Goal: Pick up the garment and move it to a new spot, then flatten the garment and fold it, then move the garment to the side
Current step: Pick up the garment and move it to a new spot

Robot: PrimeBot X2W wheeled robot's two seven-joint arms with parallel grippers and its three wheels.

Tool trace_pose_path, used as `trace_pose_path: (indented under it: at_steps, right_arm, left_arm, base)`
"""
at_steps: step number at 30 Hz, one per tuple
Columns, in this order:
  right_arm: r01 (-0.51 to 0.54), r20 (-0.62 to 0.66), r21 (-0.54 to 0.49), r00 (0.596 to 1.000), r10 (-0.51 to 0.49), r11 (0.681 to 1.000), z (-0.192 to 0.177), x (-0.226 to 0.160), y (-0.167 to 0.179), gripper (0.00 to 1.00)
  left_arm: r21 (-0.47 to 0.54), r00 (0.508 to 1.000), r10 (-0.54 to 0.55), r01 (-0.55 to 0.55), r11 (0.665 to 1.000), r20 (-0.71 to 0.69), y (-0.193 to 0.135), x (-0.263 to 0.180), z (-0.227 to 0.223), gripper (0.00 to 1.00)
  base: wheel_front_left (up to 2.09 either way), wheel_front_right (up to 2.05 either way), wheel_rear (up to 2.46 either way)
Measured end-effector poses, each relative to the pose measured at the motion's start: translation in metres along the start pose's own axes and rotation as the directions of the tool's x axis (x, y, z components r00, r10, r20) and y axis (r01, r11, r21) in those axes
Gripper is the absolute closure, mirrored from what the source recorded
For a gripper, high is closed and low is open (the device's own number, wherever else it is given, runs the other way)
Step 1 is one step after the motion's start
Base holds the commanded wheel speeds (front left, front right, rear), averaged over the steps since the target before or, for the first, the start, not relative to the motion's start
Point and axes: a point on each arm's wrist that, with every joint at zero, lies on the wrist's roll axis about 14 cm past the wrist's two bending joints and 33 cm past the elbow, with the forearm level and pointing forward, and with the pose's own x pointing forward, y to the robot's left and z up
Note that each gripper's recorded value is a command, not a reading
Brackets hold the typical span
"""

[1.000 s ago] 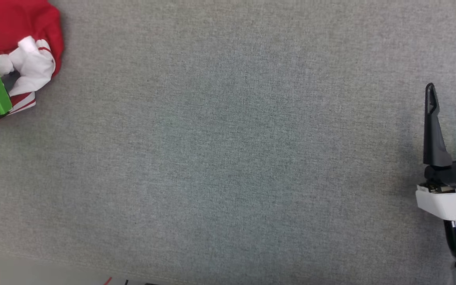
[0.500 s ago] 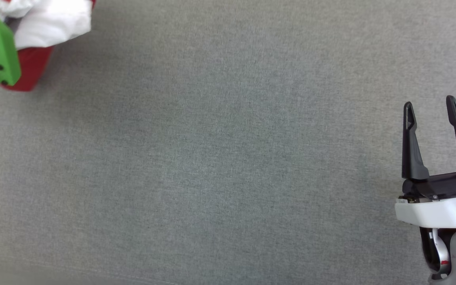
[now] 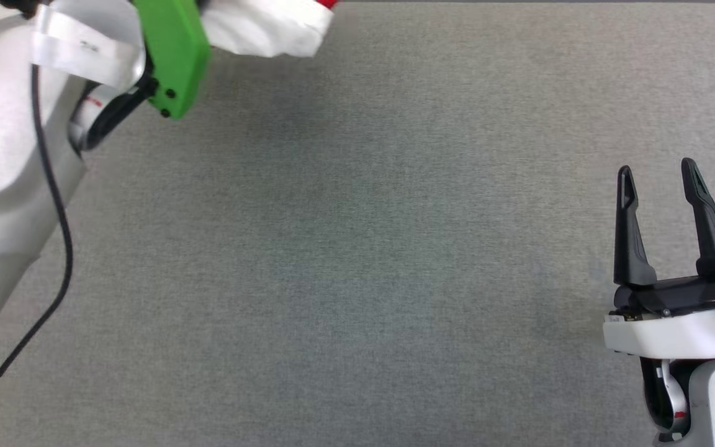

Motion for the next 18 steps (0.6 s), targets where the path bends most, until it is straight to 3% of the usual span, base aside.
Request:
trace_pose_path:
  at_steps: [5, 9, 15, 18]
  right_arm:
    - [0.056, 0.000, -0.025, 0.998, -0.056, 0.998, 0.007, -0.012, -0.019, 0.00]
    - [0.100, -0.003, -0.041, 0.995, -0.101, 0.994, 0.011, -0.021, -0.033, 0.00]
    - [0.153, -0.014, -0.040, 0.988, -0.153, 0.987, 0.010, -0.031, -0.050, 0.00]
    - [0.165, -0.026, -0.045, 0.986, -0.167, 0.985, 0.006, -0.032, -0.054, 0.00]
  left_arm:
    - [0.088, 0.984, -0.171, 0.166, 0.982, 0.055, -0.069, 0.028, 0.030, 1.00]
    - [0.149, 0.947, -0.313, 0.300, 0.942, 0.077, -0.130, 0.045, 0.039, 1.00]
    - [0.192, 0.888, -0.459, 0.445, 0.875, 0.029, -0.199, 0.061, 0.014, 1.00]
    - [0.140, 0.851, -0.525, 0.524, 0.840, -0.031, -0.233, 0.063, -0.019, 1.00]
  base:
    - [0.00, 0.00, 0.00]
    - [0.00, 0.00, 0.00]
    - [0.00, 0.00, 0.00]
    - [0.00, 0.00, 0.00]
